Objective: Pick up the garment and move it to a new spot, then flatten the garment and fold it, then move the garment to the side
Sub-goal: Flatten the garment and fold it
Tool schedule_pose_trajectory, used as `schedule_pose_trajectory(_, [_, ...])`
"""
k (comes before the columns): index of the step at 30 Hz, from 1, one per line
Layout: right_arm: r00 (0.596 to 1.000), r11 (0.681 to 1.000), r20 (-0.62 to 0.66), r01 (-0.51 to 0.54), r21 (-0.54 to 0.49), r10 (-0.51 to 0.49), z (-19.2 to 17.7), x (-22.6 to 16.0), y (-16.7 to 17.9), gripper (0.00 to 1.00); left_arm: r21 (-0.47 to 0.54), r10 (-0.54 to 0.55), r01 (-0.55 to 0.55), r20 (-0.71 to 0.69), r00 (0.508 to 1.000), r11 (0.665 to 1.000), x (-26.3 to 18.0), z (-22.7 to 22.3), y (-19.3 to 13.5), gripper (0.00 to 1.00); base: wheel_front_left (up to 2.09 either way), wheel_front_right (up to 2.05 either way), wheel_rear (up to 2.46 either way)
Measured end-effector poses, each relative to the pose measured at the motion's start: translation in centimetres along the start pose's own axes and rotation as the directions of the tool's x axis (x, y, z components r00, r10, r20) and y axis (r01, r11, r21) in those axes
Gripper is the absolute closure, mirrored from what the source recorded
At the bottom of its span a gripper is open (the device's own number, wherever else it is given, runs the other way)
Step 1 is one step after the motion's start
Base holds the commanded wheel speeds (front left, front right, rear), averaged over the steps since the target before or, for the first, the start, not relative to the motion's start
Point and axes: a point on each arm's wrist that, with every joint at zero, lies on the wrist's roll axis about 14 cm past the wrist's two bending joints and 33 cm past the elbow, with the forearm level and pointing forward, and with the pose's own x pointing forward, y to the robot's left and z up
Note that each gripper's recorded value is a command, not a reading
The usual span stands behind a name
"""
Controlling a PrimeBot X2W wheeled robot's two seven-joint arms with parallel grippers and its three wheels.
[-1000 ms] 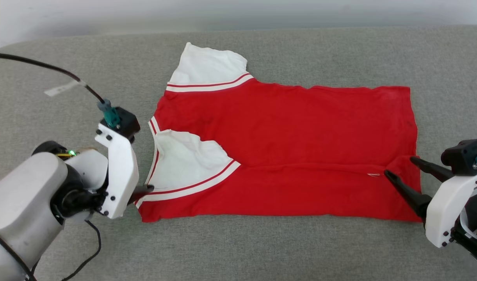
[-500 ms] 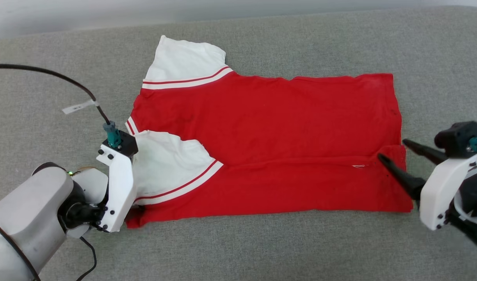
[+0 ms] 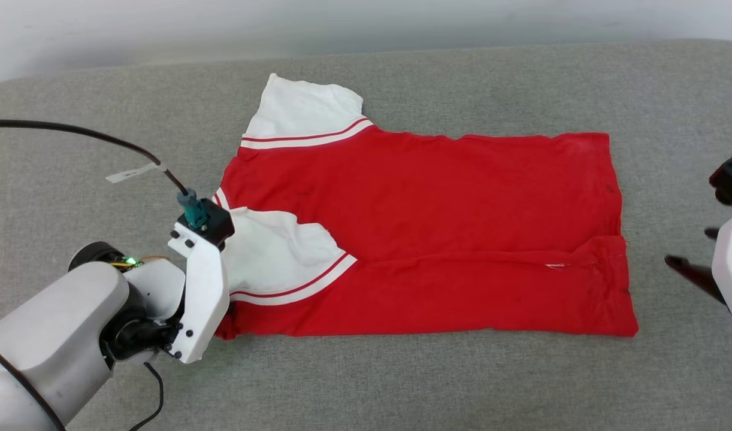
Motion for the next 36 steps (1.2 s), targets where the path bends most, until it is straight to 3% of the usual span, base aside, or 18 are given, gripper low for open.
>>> schedule_pose_trajectory(4, [0.982,0.997,-0.175,-0.066,0.048,0.073,-2.7,0.8,1.1,0.00,0.008,-0.002,0.001,0.024,1.000,1.000,-0.3,0.5,0.0,1.00,0.00,0.00,0.00])
schedule_pose_trajectory(9, [0.946,0.982,-0.275,-0.140,0.130,0.171,-4.5,2.9,3.3,0.00,0.018,-0.009,0.008,0.021,1.000,1.000,0.2,0.6,-0.1,1.00,0.00,0.00,0.00])
schedule_pose_trajectory(15, [0.900,0.954,-0.343,-0.197,0.227,0.267,-7.3,6.0,6.4,0.00,0.019,-0.015,0.014,0.015,1.000,1.000,0.9,0.6,0.3,1.00,0.00,0.00,0.00])
schedule_pose_trajectory(20, [0.894,0.948,-0.349,-0.202,0.248,0.282,-8.1,7.4,7.2,0.00,0.018,-0.023,0.023,0.003,1.000,1.000,1.4,0.2,0.2,1.00,0.00,0.00,0.00])
schedule_pose_trajectory(21, [0.895,0.947,-0.347,-0.200,0.250,0.280,-8.2,7.5,7.2,0.63,0.018,-0.024,0.024,0.002,1.000,1.000,1.5,0.2,0.2,1.00,0.00,0.00,0.00])
schedule_pose_trajectory(22, [0.899,0.948,-0.340,-0.198,0.250,0.278,-8.2,7.5,7.2,0.63,0.016,-0.023,0.023,0.001,1.000,1.000,1.6,0.1,0.3,1.00,0.00,0.00,0.00])
schedule_pose_trajectory(23, [0.903,0.948,-0.331,-0.195,0.253,0.274,-8.1,7.5,7.1,0.99,0.014,-0.023,0.023,0.004,1.000,1.000,1.6,0.1,0.3,1.00,0.00,0.00,0.00])
schedule_pose_trajectory(36, [0.968,0.963,-0.140,-0.177,0.202,0.208,-5.5,3.0,5.5,1.00,-0.012,-0.036,0.037,0.035,0.999,0.999,-1.3,-1.3,-1.1,1.00,0.00,0.00,0.00])
